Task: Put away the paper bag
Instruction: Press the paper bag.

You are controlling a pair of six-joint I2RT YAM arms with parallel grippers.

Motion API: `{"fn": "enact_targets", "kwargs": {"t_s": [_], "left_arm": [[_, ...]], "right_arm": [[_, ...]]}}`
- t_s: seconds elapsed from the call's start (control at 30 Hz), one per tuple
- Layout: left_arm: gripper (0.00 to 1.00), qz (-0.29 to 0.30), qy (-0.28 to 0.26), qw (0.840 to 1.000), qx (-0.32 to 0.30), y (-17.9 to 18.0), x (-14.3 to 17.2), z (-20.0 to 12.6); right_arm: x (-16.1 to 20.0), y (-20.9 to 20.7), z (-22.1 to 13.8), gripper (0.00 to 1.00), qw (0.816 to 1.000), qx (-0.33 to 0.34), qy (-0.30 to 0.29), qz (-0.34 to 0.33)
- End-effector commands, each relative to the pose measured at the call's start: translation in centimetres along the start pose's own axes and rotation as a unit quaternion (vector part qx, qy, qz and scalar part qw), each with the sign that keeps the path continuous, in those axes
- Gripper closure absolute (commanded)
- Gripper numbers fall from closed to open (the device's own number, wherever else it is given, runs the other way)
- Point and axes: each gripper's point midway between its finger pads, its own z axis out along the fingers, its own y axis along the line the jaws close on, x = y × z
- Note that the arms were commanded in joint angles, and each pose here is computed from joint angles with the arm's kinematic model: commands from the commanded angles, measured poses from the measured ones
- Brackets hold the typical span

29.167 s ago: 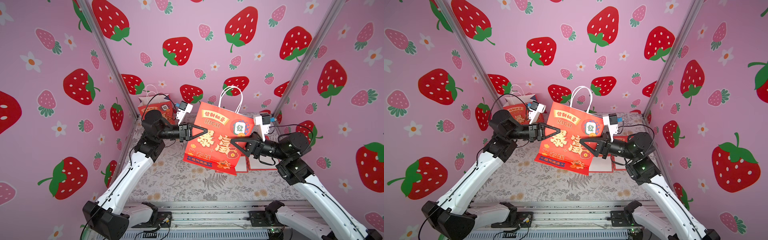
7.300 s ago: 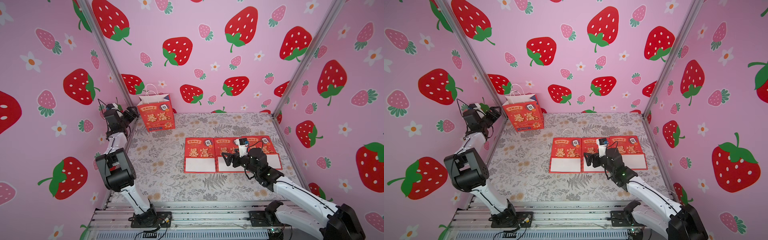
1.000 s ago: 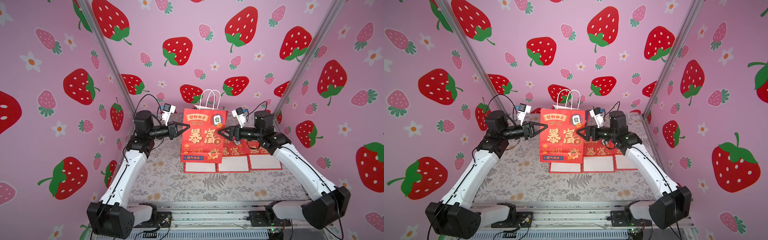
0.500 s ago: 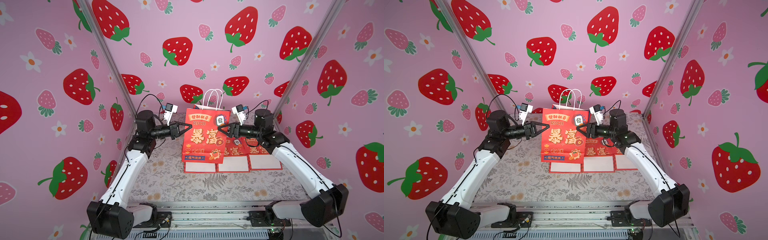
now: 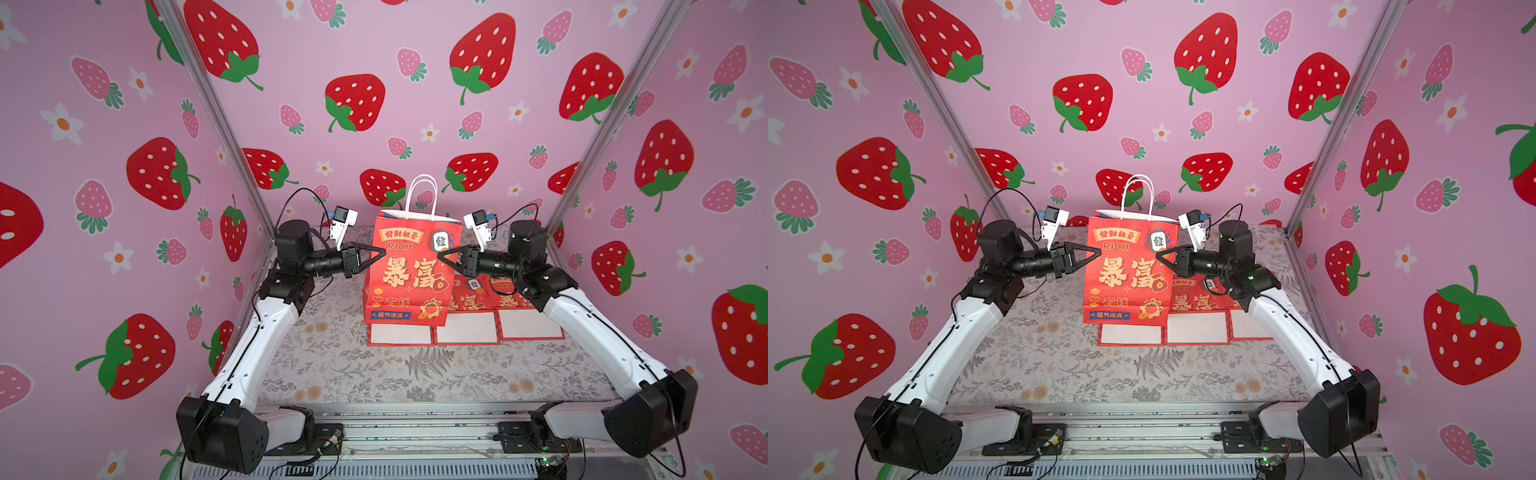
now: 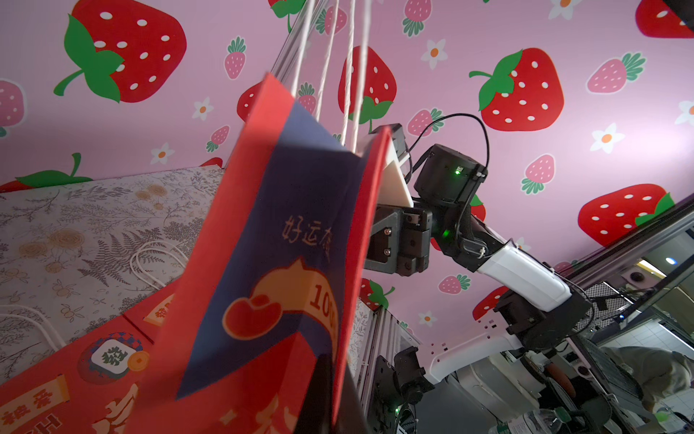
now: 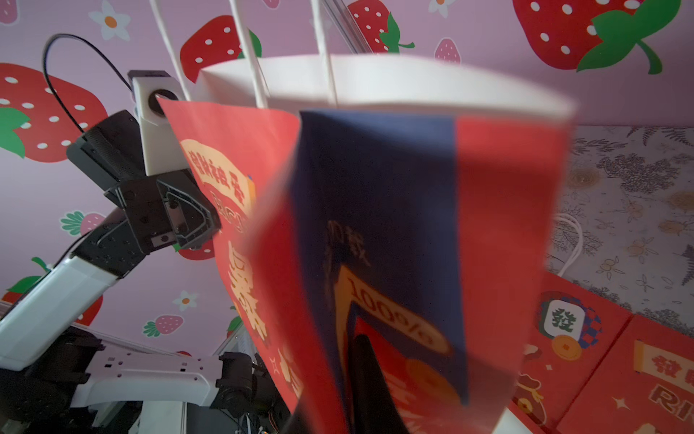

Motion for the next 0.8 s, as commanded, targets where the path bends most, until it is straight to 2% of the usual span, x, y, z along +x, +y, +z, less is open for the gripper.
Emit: {"fn": "enact_targets", "kwargs": {"t_s": [0.0, 0.03, 0.13, 0.33, 0.43, 0.5, 0.6, 0.77], "left_arm": [[0.96, 0.022, -0.005, 1.0, 0.008, -0.9, -1.2, 0.2], [0.89, 0.021, -0.004, 1.0, 0.008, -0.8, -1.1, 0.2], [0.76, 0.021, -0.001, 1.0, 0.006, -0.8, -0.9, 0.1], [0.46, 0.03, 0.01, 0.999, -0.038, -0.2, -0.3, -0.8], [0.43, 0.057, -0.006, 0.991, -0.117, 0.3, -0.9, -2.5], [0.38, 0.082, -0.022, 0.987, -0.138, -0.6, -1.2, -3.8], [0.3, 0.088, -0.033, 0.987, -0.13, -1.5, -1.0, -5.1], [0.25, 0.05, -0.008, 0.996, -0.074, -0.3, 0.4, -4.9]], "right_arm": [[-0.8, 2.4, -0.9, 0.96, 0.999, -0.029, -0.011, -0.019], [-0.8, 2.6, -0.9, 0.97, 0.999, -0.033, -0.008, -0.018], [-0.4, 2.9, -1.1, 1.0, 0.999, -0.048, 0.005, -0.008], [-0.8, 1.9, -3.1, 1.0, 0.998, -0.056, 0.002, 0.026], [-1.3, 1.8, -4.5, 1.0, 0.997, -0.062, -0.004, 0.037], [-1.7, 2.5, -5.6, 1.0, 0.996, -0.082, -0.003, 0.047], [-2.7, 3.7, -7.2, 1.0, 0.988, -0.135, 0.01, 0.071], [-3.9, 5.8, -8.8, 1.0, 0.978, -0.189, 0.037, 0.085]]}}
